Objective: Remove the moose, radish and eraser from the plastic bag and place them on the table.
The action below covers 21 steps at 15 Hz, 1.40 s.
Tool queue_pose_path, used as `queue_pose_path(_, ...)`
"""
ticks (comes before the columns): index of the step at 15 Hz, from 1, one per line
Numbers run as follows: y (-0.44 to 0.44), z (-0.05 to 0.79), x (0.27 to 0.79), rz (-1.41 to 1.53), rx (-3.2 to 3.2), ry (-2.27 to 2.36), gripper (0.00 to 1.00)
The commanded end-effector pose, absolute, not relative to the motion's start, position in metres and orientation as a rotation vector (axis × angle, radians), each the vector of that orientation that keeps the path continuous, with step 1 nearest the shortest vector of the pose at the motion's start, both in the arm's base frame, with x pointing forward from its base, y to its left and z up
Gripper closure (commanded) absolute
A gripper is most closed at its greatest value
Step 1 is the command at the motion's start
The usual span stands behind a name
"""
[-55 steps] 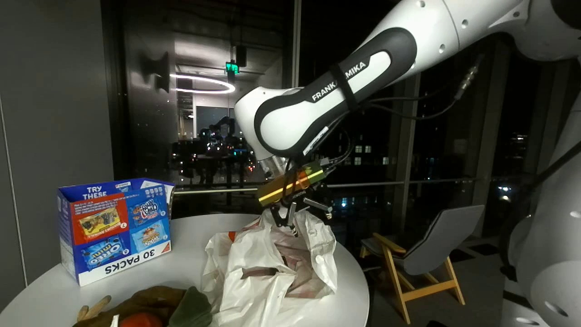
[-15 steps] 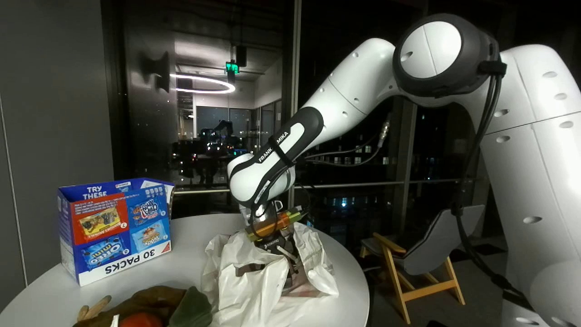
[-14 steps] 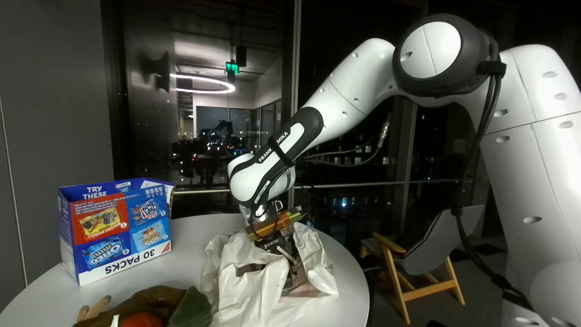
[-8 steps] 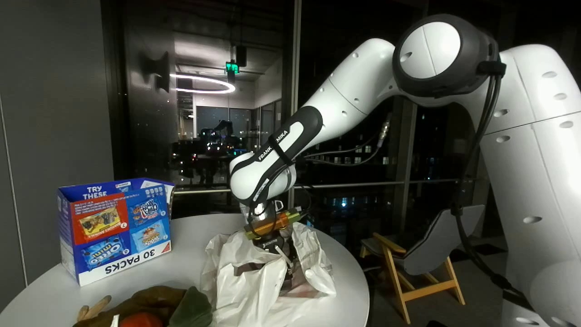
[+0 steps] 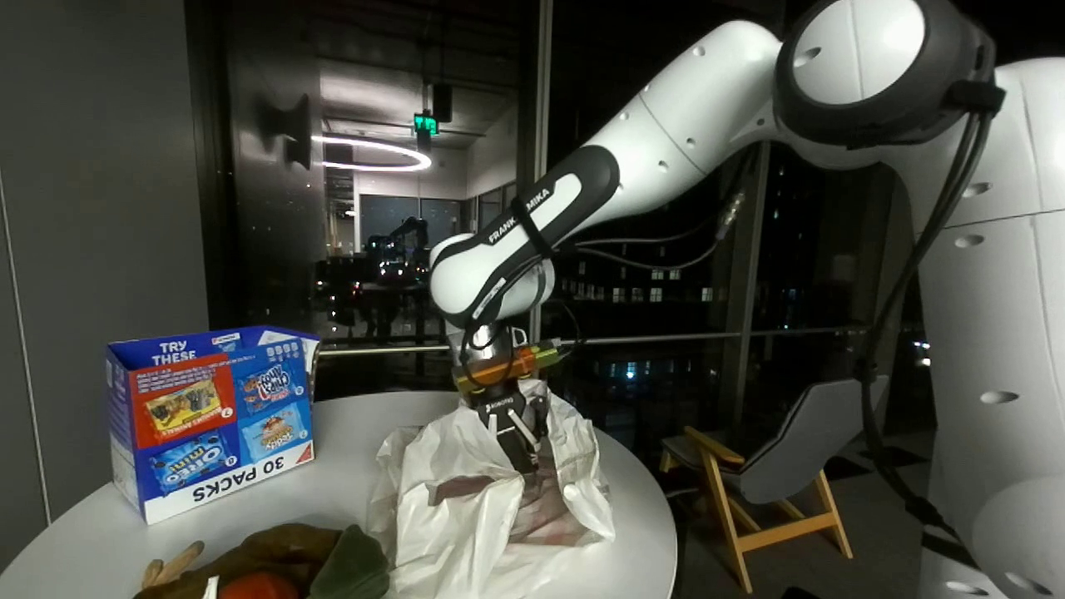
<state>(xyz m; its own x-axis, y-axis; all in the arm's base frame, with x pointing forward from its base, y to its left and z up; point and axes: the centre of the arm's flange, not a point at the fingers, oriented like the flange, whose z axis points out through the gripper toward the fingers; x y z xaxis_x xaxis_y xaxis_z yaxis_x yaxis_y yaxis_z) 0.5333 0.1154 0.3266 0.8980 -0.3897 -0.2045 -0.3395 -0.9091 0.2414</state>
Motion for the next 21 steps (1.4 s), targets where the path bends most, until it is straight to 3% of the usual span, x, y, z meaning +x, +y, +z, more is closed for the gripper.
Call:
queue_pose_path(1,0.111,0.387,0.503,-0.511,2.943,-0.45,0.67)
queue_pose_path(9,0.112,0.461,0.448,-0.793,3.025,0.087,0.67)
queue_pose_path(14,0.128,0.46,0.435,-0.535,2.979,0.396,0.67)
queue_pose_path(21,0.244,0.441,0.438,-0.063,2.878,0.67,0.67)
